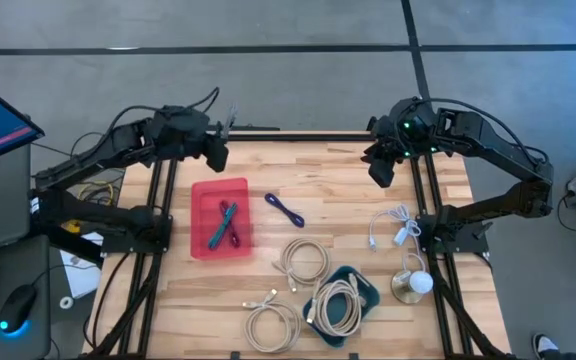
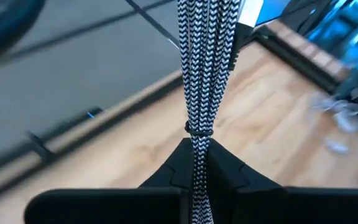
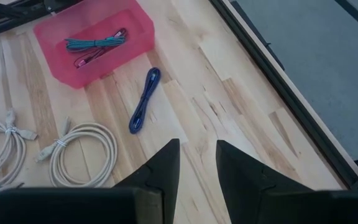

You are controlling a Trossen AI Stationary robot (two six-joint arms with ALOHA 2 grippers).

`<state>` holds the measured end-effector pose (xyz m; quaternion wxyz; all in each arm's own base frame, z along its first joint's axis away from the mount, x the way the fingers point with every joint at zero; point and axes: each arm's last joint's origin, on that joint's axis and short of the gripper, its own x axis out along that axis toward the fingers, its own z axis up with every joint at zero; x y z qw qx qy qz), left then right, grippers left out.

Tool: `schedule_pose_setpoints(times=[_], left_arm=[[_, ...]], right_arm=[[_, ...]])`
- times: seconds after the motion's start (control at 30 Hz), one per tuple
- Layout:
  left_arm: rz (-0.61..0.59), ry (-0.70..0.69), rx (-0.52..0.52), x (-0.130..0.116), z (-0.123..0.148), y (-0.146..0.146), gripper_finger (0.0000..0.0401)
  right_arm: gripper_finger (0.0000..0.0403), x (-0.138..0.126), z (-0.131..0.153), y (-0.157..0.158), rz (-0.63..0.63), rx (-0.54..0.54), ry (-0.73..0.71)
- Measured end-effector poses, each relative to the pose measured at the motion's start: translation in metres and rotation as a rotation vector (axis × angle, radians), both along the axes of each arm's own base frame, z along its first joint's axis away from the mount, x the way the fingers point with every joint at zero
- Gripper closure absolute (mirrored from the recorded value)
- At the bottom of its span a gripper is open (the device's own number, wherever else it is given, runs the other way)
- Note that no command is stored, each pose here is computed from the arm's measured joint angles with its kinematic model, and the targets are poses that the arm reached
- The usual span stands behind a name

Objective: Pick & Place USB Port
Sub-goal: Put the gray charger cable into the red bin

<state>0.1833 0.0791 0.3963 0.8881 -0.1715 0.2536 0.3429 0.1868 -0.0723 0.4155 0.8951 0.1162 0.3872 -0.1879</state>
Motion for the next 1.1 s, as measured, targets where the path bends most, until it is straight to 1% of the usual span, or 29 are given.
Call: schedule_pose_setpoints(times=[0.07, 0.2, 0.37, 0.53, 0.77, 1.03, 1.1], left_arm=[[0.026, -0.04, -0.067, 0.002, -0.002, -0.006, 0.0381], [0.054, -0.012, -0.188, 0.004, -0.016, -0.019, 0.0379], [0.061, 0.036, -0.285, 0.008, -0.037, -0.037, 0.0384], [0.106, 0.059, -0.392, 0.011, -0.061, -0.053, 0.0384], [0.169, 0.141, -0.5, 0.009, -0.103, -0.076, 0.0384], [0.292, 0.25, -0.605, -0.003, -0.155, -0.09, 0.0384], [0.31, 0.266, -0.612, -0.006, -0.164, -0.093, 0.0384]], right_arm=[[0.0305, 0.0, 0.0, 0.0, -0.003, 0.0, 0.0], [0.0305, 0.0, 0.0, 0.0, -0.003, 0.0, 0.0], [0.0305, 0.0, 0.0, 0.0, -0.003, 0.0, 0.001], [0.0305, 0.0, 0.0, 0.0, -0.002, 0.0, 0.0], [0.0305, 0.0, 0.0, 0.0, -0.002, 0.0, 0.0], [0.0305, 0.0, 0.0, 0.0, -0.002, 0.0, 0.0], [0.0305, 0.0, 0.0, 0.0, -0.002, 0.0, 0.0]])
